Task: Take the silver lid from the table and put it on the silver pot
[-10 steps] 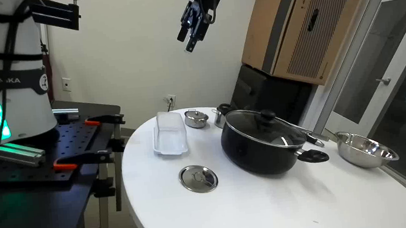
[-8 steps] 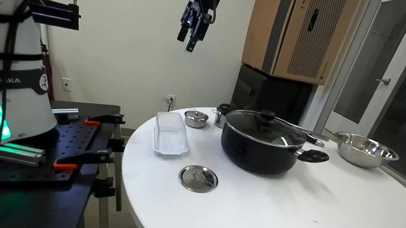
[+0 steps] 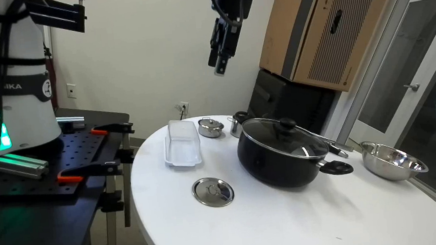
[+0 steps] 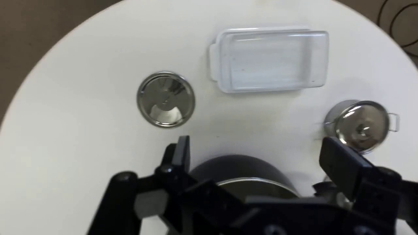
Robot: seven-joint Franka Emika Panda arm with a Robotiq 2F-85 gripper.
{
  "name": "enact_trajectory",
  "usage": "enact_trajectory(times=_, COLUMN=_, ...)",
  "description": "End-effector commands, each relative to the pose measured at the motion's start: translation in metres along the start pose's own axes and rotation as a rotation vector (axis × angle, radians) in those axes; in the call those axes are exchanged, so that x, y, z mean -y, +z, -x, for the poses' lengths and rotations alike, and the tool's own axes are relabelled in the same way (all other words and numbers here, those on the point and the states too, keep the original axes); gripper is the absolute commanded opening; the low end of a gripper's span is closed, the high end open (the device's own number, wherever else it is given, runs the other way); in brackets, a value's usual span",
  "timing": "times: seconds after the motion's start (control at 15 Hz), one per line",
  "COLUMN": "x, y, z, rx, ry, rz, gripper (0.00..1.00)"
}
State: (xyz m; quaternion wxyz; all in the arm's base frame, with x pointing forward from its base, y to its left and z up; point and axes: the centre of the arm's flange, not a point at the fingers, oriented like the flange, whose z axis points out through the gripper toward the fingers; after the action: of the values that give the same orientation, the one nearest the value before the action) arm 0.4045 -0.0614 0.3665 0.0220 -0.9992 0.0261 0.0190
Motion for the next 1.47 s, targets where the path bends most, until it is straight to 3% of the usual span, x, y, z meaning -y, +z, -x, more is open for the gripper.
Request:
enact_trajectory(times=0.0, x=-0.045, y=0.039, z=0.006, rx=-0.031, ry=0.167, rz=0.109, gripper=1.00)
enact_trajectory(times=0.27, x=-0.076, y=0.085, z=0.015, rx=0.038, ry=0.344, rz=0.139, gripper=1.00)
enact_trajectory(times=0.33, x=-0.071, y=0.065, z=0.021, rx=0.019, ry=0.282, rz=0.116, gripper=1.00)
enact_trajectory(times=0.73, x=-0.072, y=0.070, z=0.021, rx=0.028, ry=0.287, rz=0.117, gripper=1.00)
enact_trajectory(times=1.4, x=-0.105, y=0.115, z=0.005, rx=-0.084, ry=0.419, rz=0.077, gripper=1.00)
